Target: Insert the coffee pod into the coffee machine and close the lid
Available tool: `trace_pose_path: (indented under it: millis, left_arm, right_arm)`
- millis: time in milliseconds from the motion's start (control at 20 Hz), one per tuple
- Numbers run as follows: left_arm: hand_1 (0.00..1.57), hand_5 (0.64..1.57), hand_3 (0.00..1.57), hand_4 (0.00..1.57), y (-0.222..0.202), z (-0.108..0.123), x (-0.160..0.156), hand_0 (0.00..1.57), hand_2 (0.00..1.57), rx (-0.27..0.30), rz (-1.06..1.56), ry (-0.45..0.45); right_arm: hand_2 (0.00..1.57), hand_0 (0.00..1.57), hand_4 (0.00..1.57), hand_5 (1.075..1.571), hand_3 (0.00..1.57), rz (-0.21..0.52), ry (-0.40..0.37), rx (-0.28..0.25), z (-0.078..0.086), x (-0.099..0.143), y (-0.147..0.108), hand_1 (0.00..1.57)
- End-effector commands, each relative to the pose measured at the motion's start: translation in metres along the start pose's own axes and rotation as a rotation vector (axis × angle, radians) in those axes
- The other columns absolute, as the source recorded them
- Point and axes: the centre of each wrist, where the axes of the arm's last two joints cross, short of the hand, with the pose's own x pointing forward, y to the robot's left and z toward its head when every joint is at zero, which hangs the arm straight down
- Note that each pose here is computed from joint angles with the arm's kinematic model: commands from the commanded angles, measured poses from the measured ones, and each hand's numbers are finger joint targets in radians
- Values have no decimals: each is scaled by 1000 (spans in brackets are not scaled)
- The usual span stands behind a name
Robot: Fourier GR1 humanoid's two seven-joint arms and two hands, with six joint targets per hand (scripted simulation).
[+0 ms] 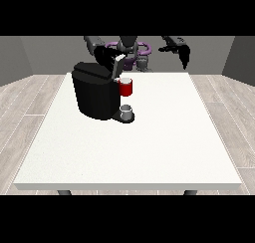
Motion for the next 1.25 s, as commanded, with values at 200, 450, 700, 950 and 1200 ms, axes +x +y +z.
trace_pose_path:
  millis: [200, 450, 700, 950, 1200]
  left_arm:
    - [0, 1571, 0, 169, 1, 0, -3, 0, 0, 11, -14, 6]
    - [0, 1571, 0, 181, 2, -6, 2, 0, 0, 13, 10, -44]
    - [0, 1571, 0, 0, 13, -2, -1, 0, 0, 1, -2, -13]
    - [0, 1571, 0, 185, 17, 17, -35, 0, 0, 52, 7, 33]
    - [0, 1571, 0, 192, 13, 43, -54, 0, 0, 79, 39, 83]
  right_arm:
    - [0, 0, 149, 1571, 0, 95, -28, 57, -9, 5, 27, 0]
    - [0, 0, 116, 1571, 0, 103, -85, 29, -28, 32, 4, 0]
    - [0, 0, 67, 1571, 0, 34, -108, 99, -17, 21, 53, 0]
    - [0, 0, 275, 1571, 0, -115, -125, 186, 26, -8, 85, 0]
    - [0, 0, 157, 1571, 0, -228, 31, 91, 88, -64, 89, 0]
